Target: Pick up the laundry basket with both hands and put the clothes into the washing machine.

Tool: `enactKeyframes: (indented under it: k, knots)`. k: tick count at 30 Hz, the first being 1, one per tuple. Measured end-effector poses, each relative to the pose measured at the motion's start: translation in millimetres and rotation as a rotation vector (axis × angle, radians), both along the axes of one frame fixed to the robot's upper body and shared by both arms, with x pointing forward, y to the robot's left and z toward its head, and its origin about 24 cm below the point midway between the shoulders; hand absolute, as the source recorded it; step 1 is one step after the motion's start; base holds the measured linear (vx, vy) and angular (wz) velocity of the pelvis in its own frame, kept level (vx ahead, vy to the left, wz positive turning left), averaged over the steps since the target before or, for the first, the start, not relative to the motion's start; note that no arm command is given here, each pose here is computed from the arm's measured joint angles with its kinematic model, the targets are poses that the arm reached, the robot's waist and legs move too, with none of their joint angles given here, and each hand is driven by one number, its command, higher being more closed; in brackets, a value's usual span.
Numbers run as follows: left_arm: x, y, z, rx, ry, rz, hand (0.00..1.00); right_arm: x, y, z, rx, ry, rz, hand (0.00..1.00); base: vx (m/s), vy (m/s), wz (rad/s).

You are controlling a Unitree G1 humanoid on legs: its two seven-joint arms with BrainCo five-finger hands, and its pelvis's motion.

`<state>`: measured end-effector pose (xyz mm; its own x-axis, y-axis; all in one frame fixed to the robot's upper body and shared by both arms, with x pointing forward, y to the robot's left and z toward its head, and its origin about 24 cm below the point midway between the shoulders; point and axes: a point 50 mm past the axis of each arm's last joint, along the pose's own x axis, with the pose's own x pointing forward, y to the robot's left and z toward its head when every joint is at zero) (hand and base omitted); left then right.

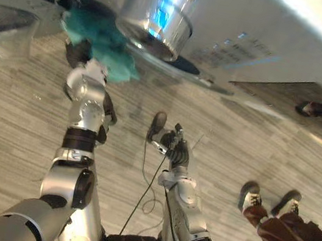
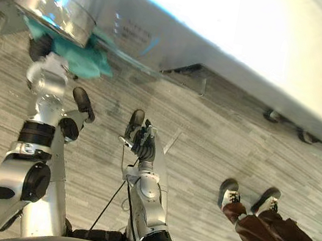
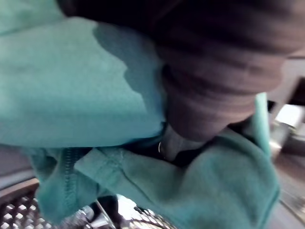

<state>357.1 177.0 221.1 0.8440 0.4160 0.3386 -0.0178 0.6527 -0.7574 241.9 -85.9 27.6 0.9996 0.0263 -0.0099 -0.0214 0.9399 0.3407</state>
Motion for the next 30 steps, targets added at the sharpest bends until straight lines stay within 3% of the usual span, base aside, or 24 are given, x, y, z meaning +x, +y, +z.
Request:
enactKeyframes:
  k: [6, 12, 16, 26, 28, 30]
  knots:
    - [-31.1, -39.6, 45.7, 0.082, -0.253, -0.14, 1.0, -10.8, -8.7, 11.9, 0.093, -0.059, -0.017, 0.0, -0.02, -0.006, 0.04]
    - [-81.0, -111.6, 53.9, 0.206, -0.474, -0.457, 1.0, -8.3, -22.3, 17.5, 0.124, -0.096, -0.042, 0.0, 0.0, 0.008, 0.03]
    - [-81.7, -157.0, 28.0, 0.206, -0.4, -0.643, 1.0, -8.1, -22.6, 16.9, 0.119, -0.091, -0.035, 0.0, 0.0, 0.003, 0.04]
    - [-52.3, -182.0, -1.4, 0.178, -0.187, -0.693, 1.0, -7.8, -22.3, 17.6, 0.147, -0.092, -0.02, 0.0, -0.01, -0.003, -0.03]
    - [-35.5, -178.9, 4.2, 0.193, -0.141, -0.646, 1.0, -5.9, -23.2, 19.6, 0.163, -0.1, -0.01, 0.0, 0.0, 0.022, -0.13]
    - [-12.9, -156.9, 38.9, 0.202, -0.156, -0.525, 1.0, -5.7, -29.7, 20.8, 0.168, -0.115, -0.02, 0.0, -0.01, 0.022, -0.14]
